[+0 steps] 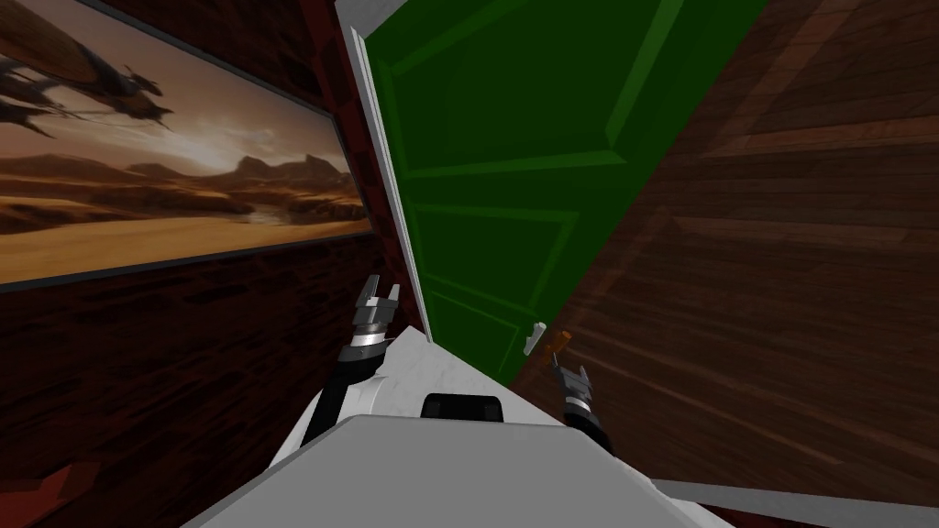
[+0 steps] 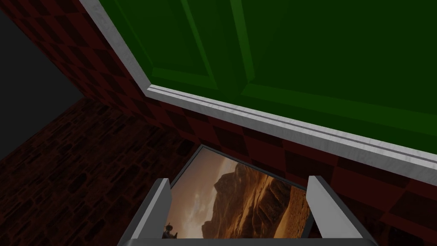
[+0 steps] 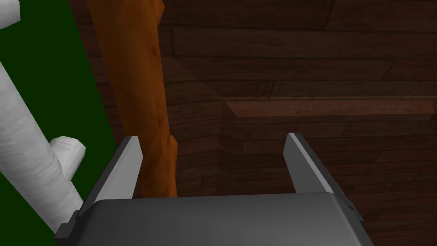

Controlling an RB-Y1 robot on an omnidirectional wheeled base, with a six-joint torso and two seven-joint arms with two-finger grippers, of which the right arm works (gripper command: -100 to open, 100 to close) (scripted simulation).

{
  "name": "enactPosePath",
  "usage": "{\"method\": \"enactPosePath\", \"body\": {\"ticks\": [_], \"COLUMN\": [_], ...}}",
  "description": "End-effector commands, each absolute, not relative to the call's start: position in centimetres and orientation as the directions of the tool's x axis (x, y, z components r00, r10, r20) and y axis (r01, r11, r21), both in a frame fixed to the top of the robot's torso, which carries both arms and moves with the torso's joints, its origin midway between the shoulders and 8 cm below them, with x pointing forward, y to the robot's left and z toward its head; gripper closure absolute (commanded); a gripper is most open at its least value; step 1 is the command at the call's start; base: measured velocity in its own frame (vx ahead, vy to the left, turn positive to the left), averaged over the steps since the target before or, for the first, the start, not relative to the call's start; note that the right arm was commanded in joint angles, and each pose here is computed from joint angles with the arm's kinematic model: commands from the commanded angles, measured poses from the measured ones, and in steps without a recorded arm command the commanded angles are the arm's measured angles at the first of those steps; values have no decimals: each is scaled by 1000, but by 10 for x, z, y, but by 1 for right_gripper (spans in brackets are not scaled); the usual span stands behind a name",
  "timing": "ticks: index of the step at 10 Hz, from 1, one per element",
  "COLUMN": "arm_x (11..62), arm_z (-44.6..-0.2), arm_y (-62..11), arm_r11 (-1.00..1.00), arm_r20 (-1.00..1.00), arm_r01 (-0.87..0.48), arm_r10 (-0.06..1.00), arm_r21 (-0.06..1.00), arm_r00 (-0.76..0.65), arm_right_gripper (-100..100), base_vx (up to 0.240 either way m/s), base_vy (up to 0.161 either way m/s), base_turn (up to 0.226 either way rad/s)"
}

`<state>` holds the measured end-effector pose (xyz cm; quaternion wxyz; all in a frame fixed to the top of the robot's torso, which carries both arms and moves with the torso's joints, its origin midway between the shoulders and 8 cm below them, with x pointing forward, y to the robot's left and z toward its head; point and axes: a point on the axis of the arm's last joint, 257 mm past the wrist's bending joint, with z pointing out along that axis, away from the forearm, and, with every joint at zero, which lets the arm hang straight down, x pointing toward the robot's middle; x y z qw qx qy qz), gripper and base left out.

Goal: Pull the door open

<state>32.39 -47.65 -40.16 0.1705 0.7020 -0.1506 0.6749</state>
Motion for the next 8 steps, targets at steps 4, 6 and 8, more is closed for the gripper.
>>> {"method": "enactPosePath", "body": {"ticks": [4, 6, 8], "arm_x": [326, 326, 326], "arm_z": [-405, -405, -405], "arm_y": [-466, -466, -466], "arm_r11": [-903, -903, -903], "arm_r20": [999, 999, 999], "arm_r01": [-429, -429, -429], "arm_r10": [9, 9, 9], "arm_r21": [28, 28, 28], "arm_r00": [48, 48, 48], "arm_right_gripper": [-100, 100, 100], "base_vx": [56, -9, 6], "base_vy": [0, 20, 18], "base_turn": [8, 34, -15]}}
